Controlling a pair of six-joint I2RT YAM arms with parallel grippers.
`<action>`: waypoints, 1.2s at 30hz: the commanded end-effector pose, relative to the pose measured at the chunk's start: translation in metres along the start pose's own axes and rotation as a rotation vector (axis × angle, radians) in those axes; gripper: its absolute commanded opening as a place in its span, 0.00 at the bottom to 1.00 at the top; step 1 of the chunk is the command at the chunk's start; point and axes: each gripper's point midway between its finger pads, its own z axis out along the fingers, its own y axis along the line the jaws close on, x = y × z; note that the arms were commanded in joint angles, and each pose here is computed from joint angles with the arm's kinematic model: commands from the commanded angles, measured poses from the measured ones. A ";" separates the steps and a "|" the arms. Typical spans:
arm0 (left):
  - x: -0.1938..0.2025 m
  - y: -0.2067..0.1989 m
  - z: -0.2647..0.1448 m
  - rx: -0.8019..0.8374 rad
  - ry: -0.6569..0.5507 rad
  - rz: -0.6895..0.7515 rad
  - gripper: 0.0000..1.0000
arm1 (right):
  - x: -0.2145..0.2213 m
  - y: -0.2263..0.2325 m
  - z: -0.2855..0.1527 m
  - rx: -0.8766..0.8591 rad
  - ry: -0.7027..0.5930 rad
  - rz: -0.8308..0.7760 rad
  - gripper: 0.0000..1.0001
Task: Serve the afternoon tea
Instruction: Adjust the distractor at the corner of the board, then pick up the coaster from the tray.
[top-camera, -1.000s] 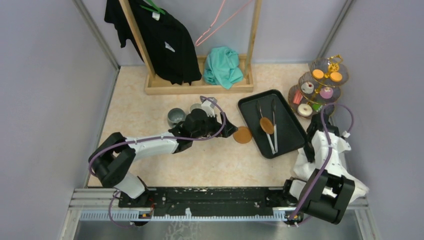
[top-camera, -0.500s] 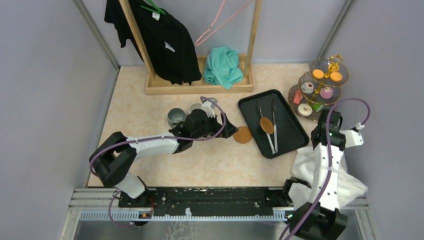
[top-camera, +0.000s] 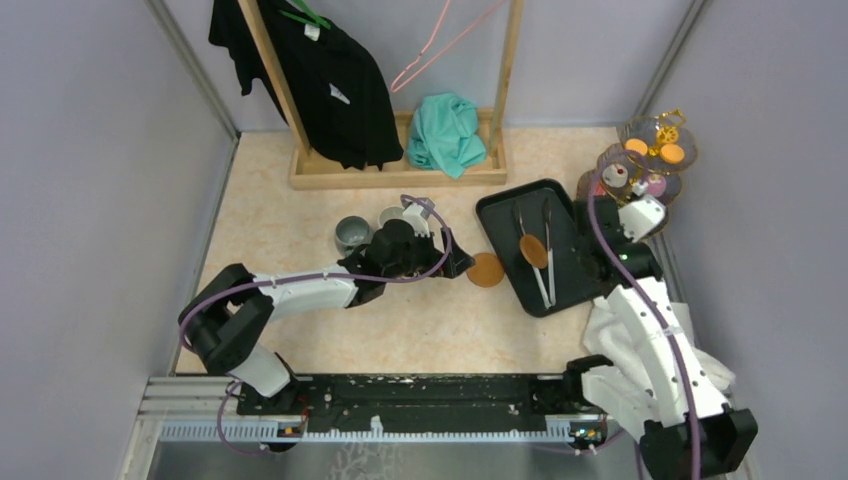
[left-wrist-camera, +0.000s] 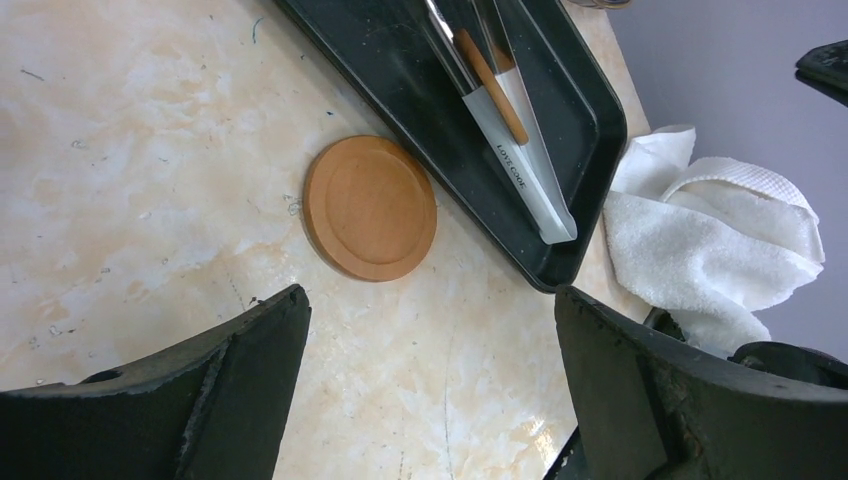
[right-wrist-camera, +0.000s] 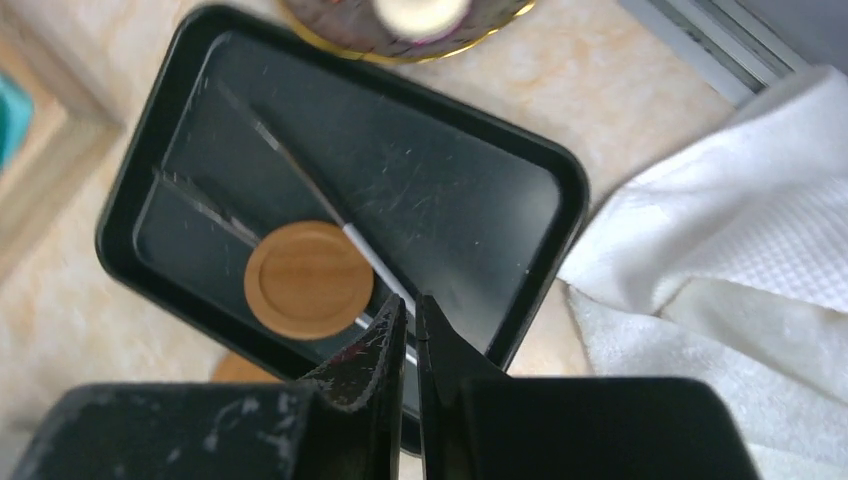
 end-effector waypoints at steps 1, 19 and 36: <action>-0.001 0.007 -0.001 -0.021 -0.010 0.012 0.96 | -0.012 0.045 -0.011 -0.110 -0.095 -0.214 0.09; 0.004 0.023 -0.005 -0.080 -0.014 0.036 0.98 | 0.054 0.122 0.017 -0.233 -0.047 -0.641 0.29; 0.004 0.031 -0.010 -0.104 -0.040 0.024 0.99 | 0.092 0.133 0.049 -0.186 -0.001 -0.786 0.35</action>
